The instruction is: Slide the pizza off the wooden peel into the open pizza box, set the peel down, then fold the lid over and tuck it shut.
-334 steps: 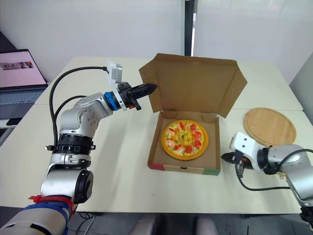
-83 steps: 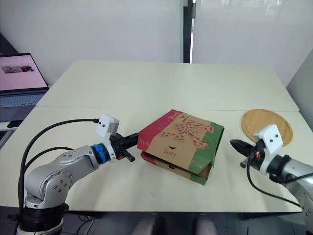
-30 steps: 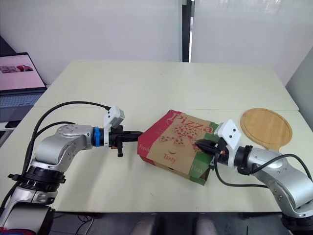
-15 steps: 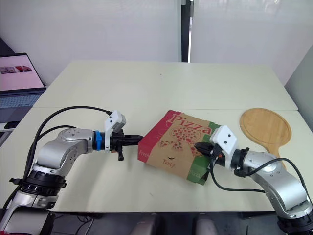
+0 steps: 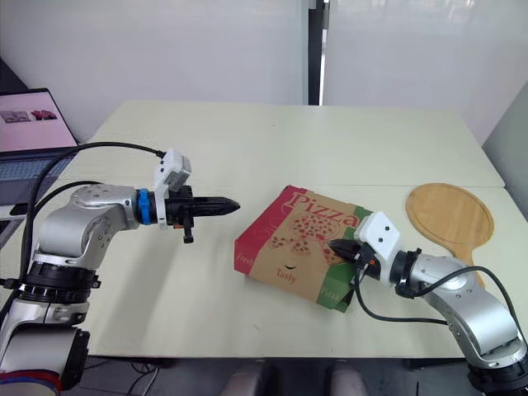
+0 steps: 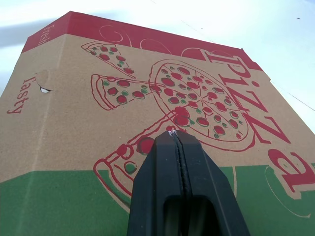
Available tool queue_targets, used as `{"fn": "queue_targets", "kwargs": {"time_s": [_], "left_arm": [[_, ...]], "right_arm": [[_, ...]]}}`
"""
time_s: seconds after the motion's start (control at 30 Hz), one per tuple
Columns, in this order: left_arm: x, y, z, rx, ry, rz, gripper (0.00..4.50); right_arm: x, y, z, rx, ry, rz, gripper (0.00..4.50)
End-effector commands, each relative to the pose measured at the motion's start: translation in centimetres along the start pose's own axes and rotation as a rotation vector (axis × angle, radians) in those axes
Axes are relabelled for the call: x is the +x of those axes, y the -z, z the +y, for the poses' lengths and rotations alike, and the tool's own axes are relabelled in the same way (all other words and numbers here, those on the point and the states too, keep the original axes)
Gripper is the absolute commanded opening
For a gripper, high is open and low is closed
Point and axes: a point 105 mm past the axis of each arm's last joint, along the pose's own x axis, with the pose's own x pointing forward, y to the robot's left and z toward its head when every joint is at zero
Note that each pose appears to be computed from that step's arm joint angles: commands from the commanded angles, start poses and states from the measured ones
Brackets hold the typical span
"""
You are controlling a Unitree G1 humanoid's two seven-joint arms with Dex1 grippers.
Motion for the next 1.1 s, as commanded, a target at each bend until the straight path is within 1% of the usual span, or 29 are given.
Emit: {"fn": "queue_targets", "kwargs": {"time_s": [0.03,0.2,0.4,0.47,0.53,0.6,0.67,0.7,0.77,0.87,0.93,1.1], "left_arm": [[1.0,0.0,-1.0,0.081,0.069,0.031,0.02],[2.2,1.3,-0.9,0.106,0.081,0.064,0.02],[2.4,1.6,-0.7,0.11,0.087,0.071,0.02],[2.4,1.6,-0.7,0.109,0.087,0.069,0.02],[2.4,1.6,-0.7,0.109,0.085,0.066,0.02],[2.5,1.5,-0.6,0.105,0.083,0.057,0.02],[2.6,1.4,-0.6,0.104,0.083,0.052,0.02],[2.6,1.4,-0.5,0.104,0.084,0.051,0.02],[2.6,1.3,-0.4,0.1,0.082,0.044,0.02],[2.7,1.2,-0.3,0.099,0.08,0.04,0.02],[2.7,1.3,-0.3,0.098,0.079,0.04,0.02],[2.8,1.3,-0.2,0.092,0.075,0.032,0.02]], "right_arm": [[-0.1,-0.7,0.1,-0.023,-0.009,-0.011,0.0],[-0.1,-1.1,0.0,-0.026,-0.004,-0.016,0.0],[-0.4,-2.4,-0.7,-0.03,0.039,-0.065,0.0],[-2.3,-3.4,-2.7,0.064,0.125,-0.118,0.0],[-3.7,-3.6,-3.7,0.099,0.169,-0.122,0.0],[-5.9,-1.5,-3.8,0.065,0.176,0.016,0.0],[-7.6,0.3,-3.5,0.032,0.158,0.147,0.0],[-8.0,0.8,-3.4,0.024,0.15,0.178,0.0],[-8.1,1.5,-2.1,0.013,0.086,0.228,0.0],[-7.8,1.8,-0.4,0.013,0.004,0.243,0.0],[-7.1,1.7,0.7,0.034,-0.039,0.225,0.0],[-5.5,2.0,2.5,0.072,-0.097,0.198,0.0]]}}
